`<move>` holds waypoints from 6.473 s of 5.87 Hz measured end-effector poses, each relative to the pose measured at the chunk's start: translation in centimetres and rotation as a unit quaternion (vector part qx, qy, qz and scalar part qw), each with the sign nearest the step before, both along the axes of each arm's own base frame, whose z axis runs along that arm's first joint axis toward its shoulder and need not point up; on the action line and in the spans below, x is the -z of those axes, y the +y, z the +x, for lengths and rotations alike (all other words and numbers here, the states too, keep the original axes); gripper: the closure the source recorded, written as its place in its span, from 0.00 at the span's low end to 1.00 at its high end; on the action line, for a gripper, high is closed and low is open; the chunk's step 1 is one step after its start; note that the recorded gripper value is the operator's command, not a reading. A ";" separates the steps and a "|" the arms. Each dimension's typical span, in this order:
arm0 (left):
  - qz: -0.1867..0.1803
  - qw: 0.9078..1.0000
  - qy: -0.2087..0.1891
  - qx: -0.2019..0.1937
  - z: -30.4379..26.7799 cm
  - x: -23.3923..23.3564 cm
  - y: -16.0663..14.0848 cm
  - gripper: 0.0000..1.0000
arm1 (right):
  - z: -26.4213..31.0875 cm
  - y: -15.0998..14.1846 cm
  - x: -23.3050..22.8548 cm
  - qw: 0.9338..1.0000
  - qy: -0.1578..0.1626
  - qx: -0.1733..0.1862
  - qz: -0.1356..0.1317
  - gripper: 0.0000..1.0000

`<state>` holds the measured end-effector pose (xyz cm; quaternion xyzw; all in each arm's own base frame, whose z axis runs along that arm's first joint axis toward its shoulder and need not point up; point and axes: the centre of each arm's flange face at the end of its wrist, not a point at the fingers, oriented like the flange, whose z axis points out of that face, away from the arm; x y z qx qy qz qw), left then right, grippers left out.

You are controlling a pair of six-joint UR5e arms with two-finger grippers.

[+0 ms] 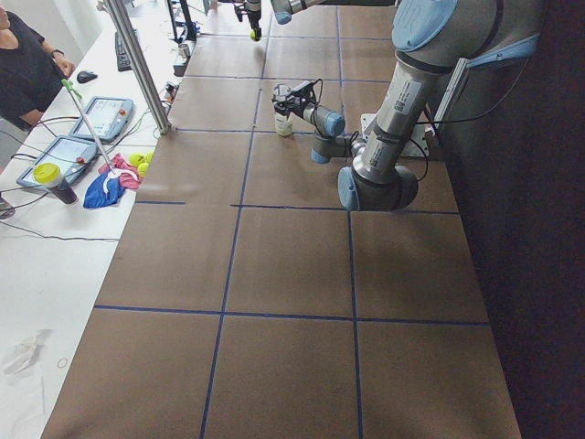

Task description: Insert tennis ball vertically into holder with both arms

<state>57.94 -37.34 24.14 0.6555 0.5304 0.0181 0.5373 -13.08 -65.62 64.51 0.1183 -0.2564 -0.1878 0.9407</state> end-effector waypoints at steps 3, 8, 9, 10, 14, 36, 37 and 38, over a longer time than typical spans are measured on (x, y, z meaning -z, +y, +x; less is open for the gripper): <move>0.000 1.000 -0.001 0.000 0.0 0.0 0.0 0.14 | -1.1 1.2 18.7 0.990 -0.136 -0.037 0.012 0.98; 0.000 1.000 -0.001 0.000 0.0 0.0 0.1 0.14 | -19.8 12.6 51.0 0.909 -0.350 -0.121 -0.191 0.97; 0.000 1.000 -0.001 0.000 0.1 0.0 0.1 0.14 | -23.1 14.7 54.2 0.900 -0.360 -0.140 -0.200 0.96; 0.000 1.000 -0.001 0.000 0.1 0.1 0.1 0.14 | -26.4 16.7 55.6 0.898 -0.362 -0.156 -0.195 0.86; 0.000 1.000 -0.001 0.000 0.1 0.1 0.1 0.14 | -28.5 20.4 53.4 0.901 -0.351 -0.163 -0.196 0.20; -0.320 0.925 -0.204 0.001 -34.5 -26.8 -18.5 0.01 | 11.8 13.8 17.7 0.964 -0.191 -0.174 -0.058 0.01; -0.385 0.893 -0.231 -0.039 -38.3 -29.3 -19.9 0.01 | 12.0 14.2 16.7 0.965 -0.187 -0.174 -0.066 0.01; -0.439 0.859 -0.251 -0.081 -42.3 -31.2 -20.8 0.00 | 12.1 14.8 15.5 0.965 -0.183 -0.172 -0.073 0.01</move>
